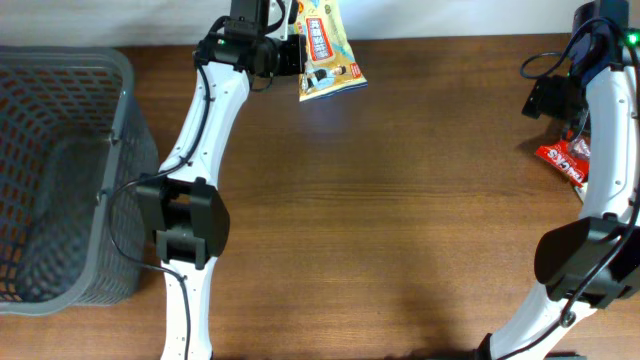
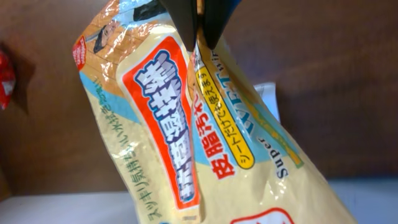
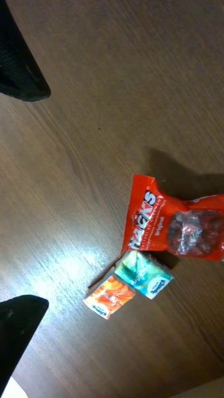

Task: Scan the item barcode
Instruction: 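Hold the yellow wipes pack in front of the white scanner, then lower the wipes pack onto the table center and release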

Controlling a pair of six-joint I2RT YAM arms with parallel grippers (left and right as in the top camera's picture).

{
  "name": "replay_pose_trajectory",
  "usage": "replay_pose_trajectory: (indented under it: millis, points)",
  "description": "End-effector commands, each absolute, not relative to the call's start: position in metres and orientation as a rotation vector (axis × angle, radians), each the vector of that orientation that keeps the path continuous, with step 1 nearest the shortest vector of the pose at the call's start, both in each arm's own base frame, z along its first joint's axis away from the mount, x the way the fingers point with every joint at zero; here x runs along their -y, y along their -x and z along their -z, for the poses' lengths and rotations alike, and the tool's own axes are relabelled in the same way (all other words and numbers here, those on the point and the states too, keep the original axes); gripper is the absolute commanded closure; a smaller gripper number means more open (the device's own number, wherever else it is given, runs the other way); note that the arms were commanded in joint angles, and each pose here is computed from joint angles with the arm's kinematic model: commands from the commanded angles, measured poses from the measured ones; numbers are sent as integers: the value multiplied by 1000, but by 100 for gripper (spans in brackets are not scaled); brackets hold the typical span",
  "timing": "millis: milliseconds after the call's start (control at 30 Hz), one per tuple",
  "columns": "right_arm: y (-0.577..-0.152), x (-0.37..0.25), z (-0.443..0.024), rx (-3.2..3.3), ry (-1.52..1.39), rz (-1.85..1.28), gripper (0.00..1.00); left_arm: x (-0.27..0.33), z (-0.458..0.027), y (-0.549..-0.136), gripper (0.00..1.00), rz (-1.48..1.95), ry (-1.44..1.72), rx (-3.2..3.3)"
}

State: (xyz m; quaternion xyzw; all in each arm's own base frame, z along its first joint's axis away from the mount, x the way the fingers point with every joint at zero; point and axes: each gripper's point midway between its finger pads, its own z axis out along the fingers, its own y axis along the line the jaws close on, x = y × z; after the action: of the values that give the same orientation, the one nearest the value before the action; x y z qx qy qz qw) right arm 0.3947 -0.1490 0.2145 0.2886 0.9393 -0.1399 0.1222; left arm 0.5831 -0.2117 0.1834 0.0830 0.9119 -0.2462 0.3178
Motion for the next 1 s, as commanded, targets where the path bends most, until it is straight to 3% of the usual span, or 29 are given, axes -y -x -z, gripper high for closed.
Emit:
replay_pose_trajectory:
  millis: [0, 267, 400, 467, 633, 667, 700, 733, 767, 967]
  points:
    - [-393, 155, -215, -2733, -860, 436, 1, 246, -175, -593, 100, 650, -318, -2325]
    - [-393, 155, -215, -2733, -860, 436, 2, 269, -190, -583, 100, 799, -396, -2286]
    - [-393, 155, -215, -2733, -860, 436, 1, 298, -248, -518, 100, 1061, -514, -2320]
    - [-393, 155, -215, -2733, -860, 436, 1, 324, -231, -476, 100, 1105, -544, -2470]
    - [-393, 154, -215, -2733, -860, 436, 2, 328, -139, -398, 100, 470, -634, -2879]
    - [-393, 155, -215, -2733, -860, 436, 1, 331, -124, -388, 87, 404, -669, -2906]
    - [-393, 155, -215, -2733, -860, 436, 2, 331, -114, -382, 29, 347, -691, -2920]
    - [-393, 155, -215, -2733, -860, 436, 1, 332, -112, -380, 6, 318, -705, -2917]
    - [-393, 155, -215, -2733, -860, 436, 2, 333, -120, -381, 1, 325, -702, -2901]
    - [-393, 155, -215, -2733, -860, 436, 2, 224, -238, -442, 1, 81, -364, -2682]
